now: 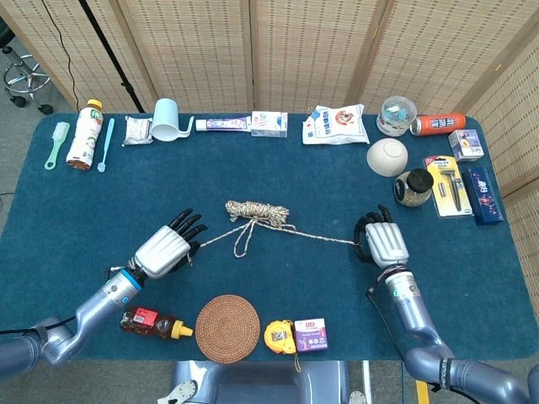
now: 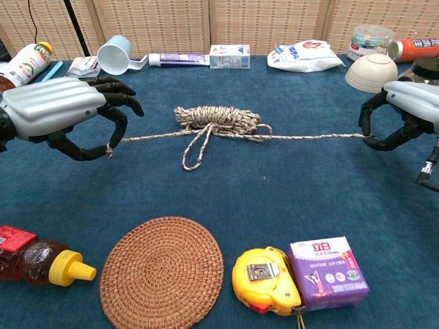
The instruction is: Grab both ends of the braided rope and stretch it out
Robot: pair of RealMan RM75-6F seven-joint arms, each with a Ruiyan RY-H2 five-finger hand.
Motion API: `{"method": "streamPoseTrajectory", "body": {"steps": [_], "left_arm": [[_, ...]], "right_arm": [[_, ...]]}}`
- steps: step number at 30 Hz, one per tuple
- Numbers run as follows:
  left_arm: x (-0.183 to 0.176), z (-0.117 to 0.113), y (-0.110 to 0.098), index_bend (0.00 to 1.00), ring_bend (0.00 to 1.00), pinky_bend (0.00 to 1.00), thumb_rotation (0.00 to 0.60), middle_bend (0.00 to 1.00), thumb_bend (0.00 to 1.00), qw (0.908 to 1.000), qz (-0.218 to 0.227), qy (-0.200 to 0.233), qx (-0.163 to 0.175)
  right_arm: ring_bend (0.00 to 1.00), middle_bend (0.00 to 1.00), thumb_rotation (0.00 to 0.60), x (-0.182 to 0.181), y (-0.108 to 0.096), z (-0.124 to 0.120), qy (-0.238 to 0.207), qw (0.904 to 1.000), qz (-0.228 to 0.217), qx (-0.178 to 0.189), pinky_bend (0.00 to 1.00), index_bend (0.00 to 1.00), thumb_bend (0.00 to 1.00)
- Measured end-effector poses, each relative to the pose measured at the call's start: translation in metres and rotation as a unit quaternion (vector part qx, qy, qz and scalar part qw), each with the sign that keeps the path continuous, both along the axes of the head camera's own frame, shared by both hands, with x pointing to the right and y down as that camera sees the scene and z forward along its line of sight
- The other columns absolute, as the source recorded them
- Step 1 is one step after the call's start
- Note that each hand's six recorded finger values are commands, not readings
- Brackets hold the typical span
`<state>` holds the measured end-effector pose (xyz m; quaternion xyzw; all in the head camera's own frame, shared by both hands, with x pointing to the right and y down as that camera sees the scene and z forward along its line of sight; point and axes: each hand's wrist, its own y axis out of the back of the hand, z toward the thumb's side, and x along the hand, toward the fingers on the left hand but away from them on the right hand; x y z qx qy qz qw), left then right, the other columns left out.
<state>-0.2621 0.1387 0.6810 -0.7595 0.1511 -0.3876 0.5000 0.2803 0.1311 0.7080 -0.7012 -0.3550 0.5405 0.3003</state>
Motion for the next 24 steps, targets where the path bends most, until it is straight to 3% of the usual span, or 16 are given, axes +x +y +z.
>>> {"method": "streamPoseTrajectory", "body": {"steps": [24], "left_arm": [[-0.056, -0.027, -0.023, 0.72, 0.08, 0.00, 0.600, 0.22, 0.39, 0.9963, -0.082, -0.012, 0.021]], "right_arm": [[0.22, 0.38, 0.600, 0.025, -0.012, -0.018, 0.015, 0.9997, 0.011, 0.019, 0.00, 0.67, 0.51]]}}
